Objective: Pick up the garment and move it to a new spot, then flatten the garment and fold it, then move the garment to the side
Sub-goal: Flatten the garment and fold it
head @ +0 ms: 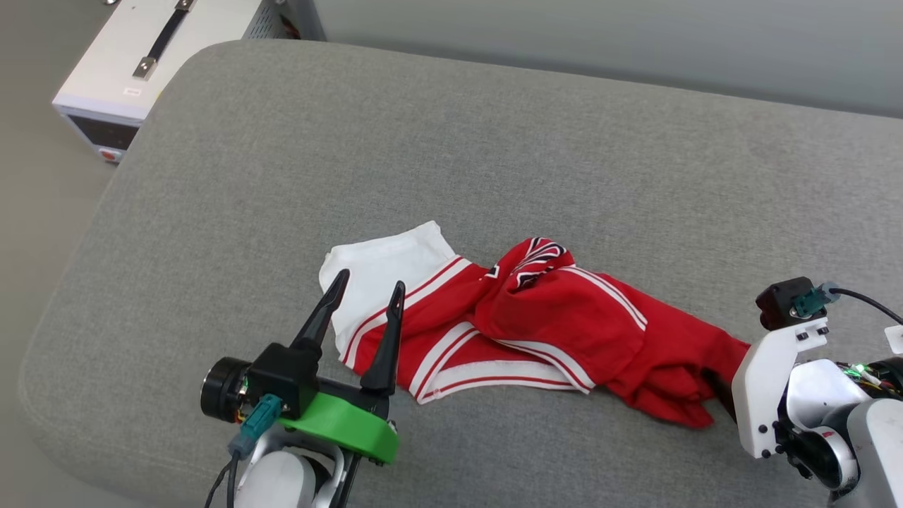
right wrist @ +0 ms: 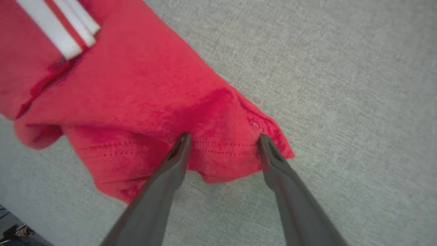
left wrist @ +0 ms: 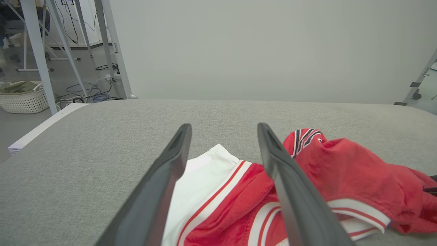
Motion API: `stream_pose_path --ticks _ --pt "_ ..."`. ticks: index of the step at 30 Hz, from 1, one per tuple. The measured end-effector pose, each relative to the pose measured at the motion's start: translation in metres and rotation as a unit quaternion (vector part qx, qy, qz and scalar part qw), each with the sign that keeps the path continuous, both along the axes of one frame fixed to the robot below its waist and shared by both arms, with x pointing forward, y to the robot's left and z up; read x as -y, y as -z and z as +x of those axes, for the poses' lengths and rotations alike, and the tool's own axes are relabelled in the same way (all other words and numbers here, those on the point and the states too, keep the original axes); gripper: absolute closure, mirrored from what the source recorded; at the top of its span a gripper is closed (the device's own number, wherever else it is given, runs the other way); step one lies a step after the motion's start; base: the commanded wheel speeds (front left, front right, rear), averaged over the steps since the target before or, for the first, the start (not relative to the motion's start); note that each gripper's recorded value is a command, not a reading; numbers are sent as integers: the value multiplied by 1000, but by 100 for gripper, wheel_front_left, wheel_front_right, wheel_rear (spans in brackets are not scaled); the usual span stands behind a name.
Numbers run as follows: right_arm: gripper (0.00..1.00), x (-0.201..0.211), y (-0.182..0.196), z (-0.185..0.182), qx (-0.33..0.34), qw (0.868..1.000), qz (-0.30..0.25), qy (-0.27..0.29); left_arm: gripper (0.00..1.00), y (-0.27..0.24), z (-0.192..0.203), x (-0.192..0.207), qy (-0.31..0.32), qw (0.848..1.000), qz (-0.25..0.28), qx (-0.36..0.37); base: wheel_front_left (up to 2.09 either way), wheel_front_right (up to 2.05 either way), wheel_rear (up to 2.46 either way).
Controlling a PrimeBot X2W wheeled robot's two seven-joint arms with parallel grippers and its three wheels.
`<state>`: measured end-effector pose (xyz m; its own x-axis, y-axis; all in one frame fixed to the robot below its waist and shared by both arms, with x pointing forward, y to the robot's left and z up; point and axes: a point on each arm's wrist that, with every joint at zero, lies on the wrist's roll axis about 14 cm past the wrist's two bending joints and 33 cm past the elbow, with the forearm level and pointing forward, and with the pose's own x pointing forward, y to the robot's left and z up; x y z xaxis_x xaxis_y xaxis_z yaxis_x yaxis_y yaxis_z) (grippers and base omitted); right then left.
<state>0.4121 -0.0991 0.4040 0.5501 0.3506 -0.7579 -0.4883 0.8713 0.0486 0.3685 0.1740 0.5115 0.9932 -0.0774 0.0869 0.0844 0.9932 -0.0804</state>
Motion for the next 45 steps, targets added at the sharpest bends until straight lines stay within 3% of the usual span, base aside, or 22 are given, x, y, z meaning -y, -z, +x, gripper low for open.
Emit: stream_pose_path --ticks 8,9,10,11,19,23,28,35,45 --pt "0 -7 36 3 -35 999 -28 -28 0 9 1 -14 -23 1000 2 -15 0 0 0" --pt "26 -7 38 5 -35 999 -29 -30 0 10 1 -15 -25 1000 3 -16 0 0 0" --pt "84 -8 38 7 -32 998 -31 -34 0 10 1 -16 -26 999 4 -18 0 0 0" --pt "100 -8 37 11 -25 999 -32 -36 0 11 1 -18 -28 999 5 -19 0 0 0" --pt "100 -2 6 33 61 995 -53 -60 0 6 -3 -17 -28 999 10 -11 0 0 0" --pt "100 17 -35 50 137 986 -75 -56 0 -5 -6 -13 -22 1000 10 5 0 0 0" --pt "100 30 -103 70 242 965 -90 -51 0 -18 -10 -11 -18 999 8 27 0 0 0" --pt "100 27 -170 97 337 934 -101 -64 0 -22 -12 -15 -24 999 8 32 0 0 0" --pt "100 10 -201 180 389 908 -134 -85 0 -7 8 -16 -24 1000 8 8 0 0 0"
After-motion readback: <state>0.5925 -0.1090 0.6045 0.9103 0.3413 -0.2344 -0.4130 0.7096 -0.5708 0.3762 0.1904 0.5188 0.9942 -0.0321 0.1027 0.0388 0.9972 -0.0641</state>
